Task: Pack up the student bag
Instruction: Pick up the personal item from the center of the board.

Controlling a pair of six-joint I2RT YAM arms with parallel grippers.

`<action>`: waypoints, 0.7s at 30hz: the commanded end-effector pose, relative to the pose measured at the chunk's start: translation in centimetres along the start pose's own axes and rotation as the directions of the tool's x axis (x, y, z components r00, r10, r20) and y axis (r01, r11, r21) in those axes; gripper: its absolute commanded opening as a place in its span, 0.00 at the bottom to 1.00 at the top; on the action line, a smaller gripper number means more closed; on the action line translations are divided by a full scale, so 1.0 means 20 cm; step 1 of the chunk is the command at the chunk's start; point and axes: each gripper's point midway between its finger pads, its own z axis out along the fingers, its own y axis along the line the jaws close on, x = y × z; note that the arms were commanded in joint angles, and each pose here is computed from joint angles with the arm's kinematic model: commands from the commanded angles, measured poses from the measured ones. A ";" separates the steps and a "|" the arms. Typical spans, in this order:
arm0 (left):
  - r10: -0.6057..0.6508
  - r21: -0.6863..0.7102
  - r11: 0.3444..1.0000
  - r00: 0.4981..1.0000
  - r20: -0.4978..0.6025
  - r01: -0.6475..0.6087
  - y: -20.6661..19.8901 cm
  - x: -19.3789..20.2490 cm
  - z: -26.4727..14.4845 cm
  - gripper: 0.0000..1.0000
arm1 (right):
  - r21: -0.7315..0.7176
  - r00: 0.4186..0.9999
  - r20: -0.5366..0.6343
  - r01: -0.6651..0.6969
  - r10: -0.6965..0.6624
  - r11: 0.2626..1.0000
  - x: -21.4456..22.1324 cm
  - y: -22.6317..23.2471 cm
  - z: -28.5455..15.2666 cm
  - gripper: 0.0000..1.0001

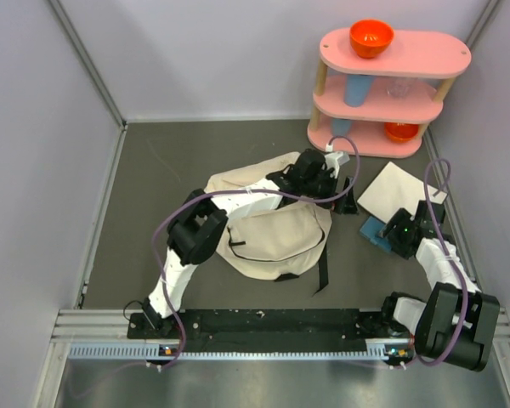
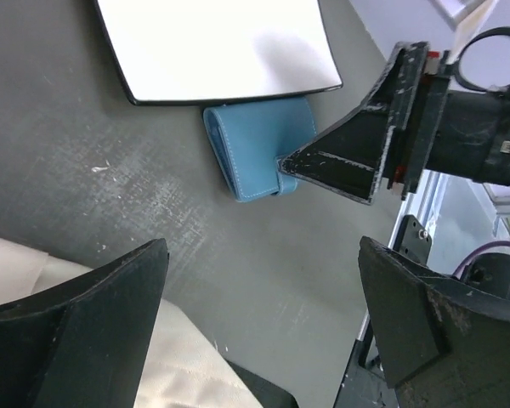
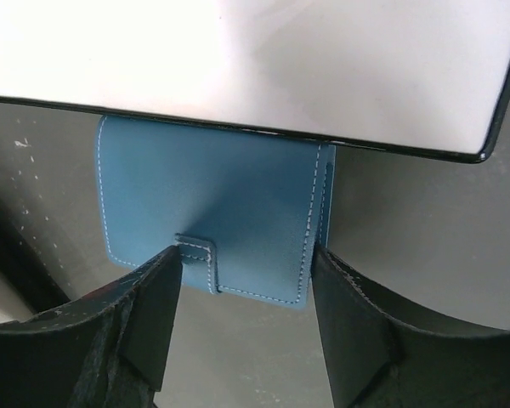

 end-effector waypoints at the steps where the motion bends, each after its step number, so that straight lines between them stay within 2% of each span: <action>1: -0.006 0.013 1.000 1.000 -0.012 0.006 -0.02 0.00 0.07 0.97 | -0.075 1.000 0.027 0.008 -0.006 0.997 -0.06 0.08 -0.01 0.60; 7: -0.026 0.018 0.999 0.999 -0.044 0.027 0.02 0.09 0.20 0.97 | -0.099 1.000 0.015 0.019 -0.018 0.995 -0.05 0.10 -0.01 0.59; 15: -0.009 0.075 0.997 0.999 -0.034 0.012 0.04 0.06 0.35 0.97 | -0.114 0.999 -0.004 0.034 -0.034 0.993 -0.04 0.11 0.00 0.60; 21: -0.063 0.103 0.992 0.994 -0.087 0.072 0.08 0.16 0.43 0.96 | -0.135 1.000 -0.001 0.029 -0.030 0.990 -0.05 0.13 0.00 0.60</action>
